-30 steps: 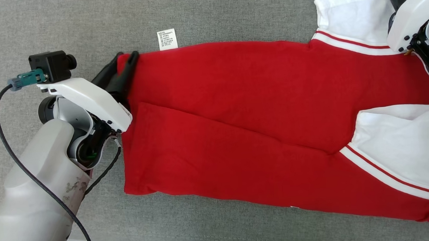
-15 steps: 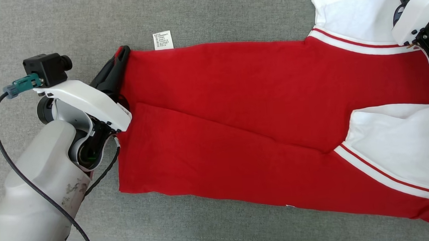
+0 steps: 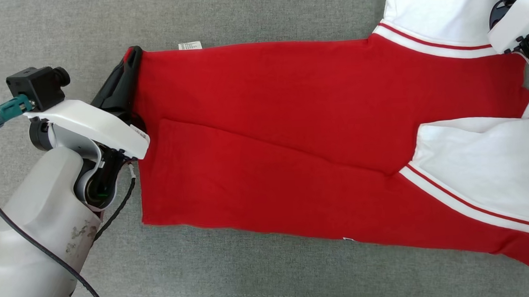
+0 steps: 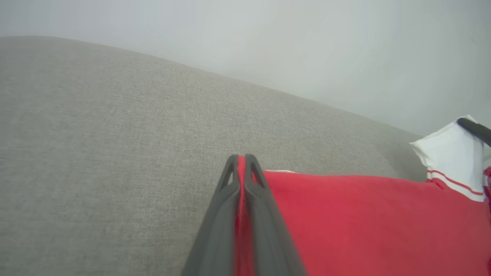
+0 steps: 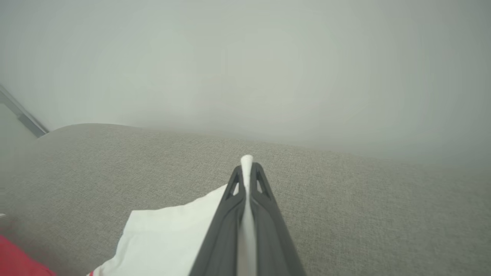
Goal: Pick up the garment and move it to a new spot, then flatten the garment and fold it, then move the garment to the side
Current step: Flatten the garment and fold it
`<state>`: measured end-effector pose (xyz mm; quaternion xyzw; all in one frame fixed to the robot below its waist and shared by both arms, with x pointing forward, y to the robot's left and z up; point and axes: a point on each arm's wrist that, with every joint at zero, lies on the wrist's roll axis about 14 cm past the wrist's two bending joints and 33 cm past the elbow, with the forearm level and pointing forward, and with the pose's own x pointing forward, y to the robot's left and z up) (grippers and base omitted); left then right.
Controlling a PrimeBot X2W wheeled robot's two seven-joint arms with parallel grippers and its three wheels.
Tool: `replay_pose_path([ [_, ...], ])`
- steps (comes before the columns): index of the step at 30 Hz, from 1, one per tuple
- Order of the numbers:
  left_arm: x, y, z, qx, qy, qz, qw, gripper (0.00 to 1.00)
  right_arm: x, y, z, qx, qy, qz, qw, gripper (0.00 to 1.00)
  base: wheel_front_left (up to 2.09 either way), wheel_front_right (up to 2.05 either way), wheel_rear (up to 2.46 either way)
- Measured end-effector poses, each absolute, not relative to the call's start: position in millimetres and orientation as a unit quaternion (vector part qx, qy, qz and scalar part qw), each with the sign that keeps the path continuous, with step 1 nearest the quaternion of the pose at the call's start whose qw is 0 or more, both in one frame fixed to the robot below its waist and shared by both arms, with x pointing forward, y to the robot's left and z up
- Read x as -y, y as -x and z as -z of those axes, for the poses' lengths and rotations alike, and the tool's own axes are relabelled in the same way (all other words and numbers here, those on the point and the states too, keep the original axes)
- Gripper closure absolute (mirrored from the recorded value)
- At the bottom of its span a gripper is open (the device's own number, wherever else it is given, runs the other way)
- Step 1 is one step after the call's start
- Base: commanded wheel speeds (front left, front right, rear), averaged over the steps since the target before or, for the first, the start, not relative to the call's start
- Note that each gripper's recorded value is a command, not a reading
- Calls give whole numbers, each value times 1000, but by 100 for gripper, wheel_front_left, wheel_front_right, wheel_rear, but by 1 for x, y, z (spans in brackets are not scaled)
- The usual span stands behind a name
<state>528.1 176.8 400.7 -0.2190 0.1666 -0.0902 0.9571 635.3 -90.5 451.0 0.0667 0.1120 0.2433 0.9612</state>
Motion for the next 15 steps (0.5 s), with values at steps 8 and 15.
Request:
replay_pose_path([
  [8,-174,-533,-418,-137,213,101,962,100,94,-622,-464,-92,-73,-255,960,100,0,0,0],
  [15,-173,-525,-427,-125,207,108,964,100,99,-608,-480,-69,-88,-262,958,100,0,0,0],
])
